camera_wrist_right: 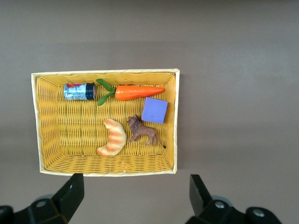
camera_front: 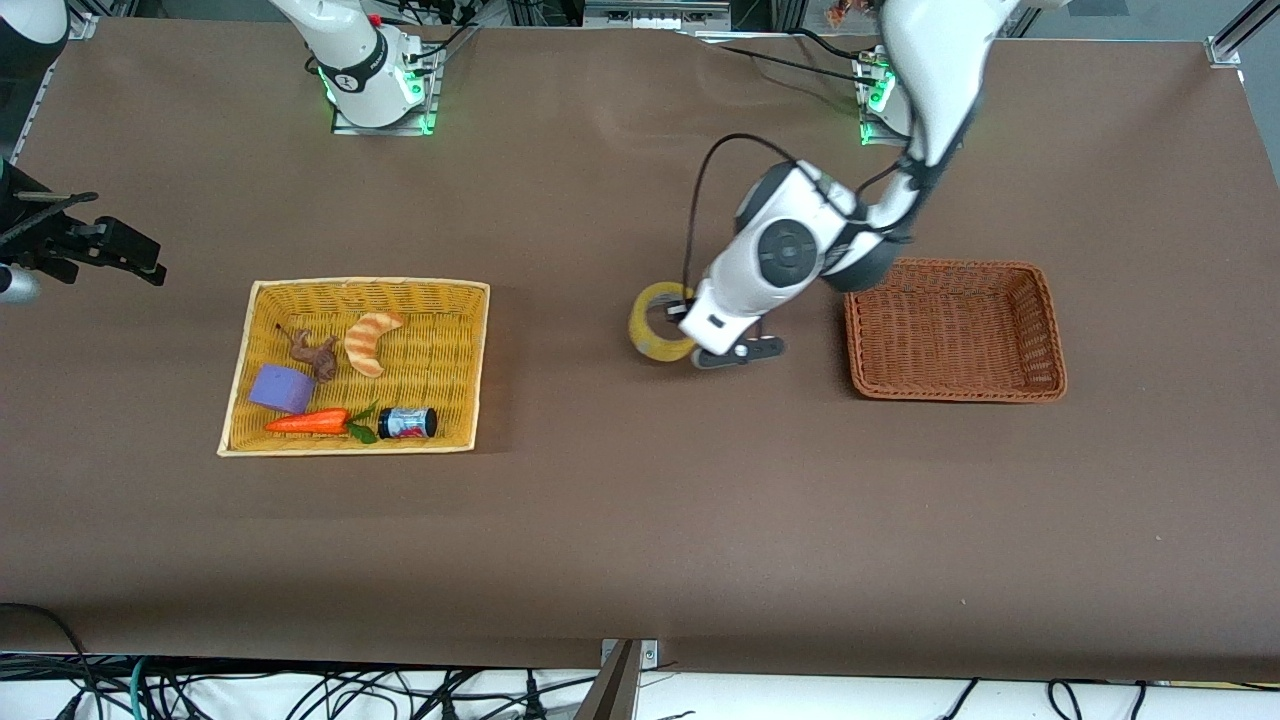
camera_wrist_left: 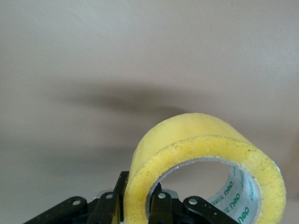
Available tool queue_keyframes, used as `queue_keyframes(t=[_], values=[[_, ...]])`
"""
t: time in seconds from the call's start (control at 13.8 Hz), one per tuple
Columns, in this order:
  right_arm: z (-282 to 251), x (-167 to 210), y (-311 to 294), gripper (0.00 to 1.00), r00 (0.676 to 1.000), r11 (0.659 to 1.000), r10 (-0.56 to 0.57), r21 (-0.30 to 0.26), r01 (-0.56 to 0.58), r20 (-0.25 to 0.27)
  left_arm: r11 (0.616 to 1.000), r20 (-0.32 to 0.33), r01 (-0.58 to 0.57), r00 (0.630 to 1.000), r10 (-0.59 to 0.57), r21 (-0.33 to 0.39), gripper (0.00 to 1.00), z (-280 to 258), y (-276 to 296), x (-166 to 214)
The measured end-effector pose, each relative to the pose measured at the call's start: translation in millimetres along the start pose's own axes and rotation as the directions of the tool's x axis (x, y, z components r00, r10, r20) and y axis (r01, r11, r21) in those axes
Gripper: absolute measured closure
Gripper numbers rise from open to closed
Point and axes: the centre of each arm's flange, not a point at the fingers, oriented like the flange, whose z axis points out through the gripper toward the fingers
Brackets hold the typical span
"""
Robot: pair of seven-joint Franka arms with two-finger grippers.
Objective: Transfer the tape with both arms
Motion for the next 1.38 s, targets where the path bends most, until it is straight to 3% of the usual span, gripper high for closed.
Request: queue_keyframes(t=[0.29, 0.58, 0.8, 1.23, 1.3, 1.38], values=[[-0.9, 0.6, -0.1, 0.00, 1.000, 1.000, 0.000, 0.001, 0.000, -0.002, 0.983, 0.036, -0.173, 0.985, 0.171, 0.060, 0.78, -74.7, -148.1, 13.3], [-1.2, 0.6, -0.2, 0.00, 1.000, 1.000, 0.000, 0.002, 0.000, -0.003, 0.938, 0.093, -0.306, 0.951, 0.294, 0.164, 0.78, -60.3, -259.8, 21.6], [-1.2, 0.7, -0.2, 0.00, 1.000, 1.000, 0.000, 0.002, 0.000, -0.003, 0.916, 0.093, -0.344, 0.939, 0.331, 0.206, 0.78, -33.1, -302.5, 35.8], [-1.2, 0.7, -0.2, 0.00, 1.000, 1.000, 0.000, 0.003, 0.000, -0.003, 0.909, 0.125, -0.365, 0.930, 0.346, 0.199, 0.78, 28.6, -339.7, 56.7], [-1.2, 0.7, -0.2, 0.00, 1.000, 1.000, 0.000, 0.003, 0.000, -0.003, 0.909, 0.126, -0.366, 0.929, 0.347, 0.199, 0.74, 29.7, -339.3, 56.7], [-1.2, 0.7, -0.2, 0.00, 1.000, 1.000, 0.000, 0.003, 0.000, -0.003, 0.909, 0.125, -0.367, 0.929, 0.348, 0.200, 0.64, 28.8, -338.6, 56.7]])
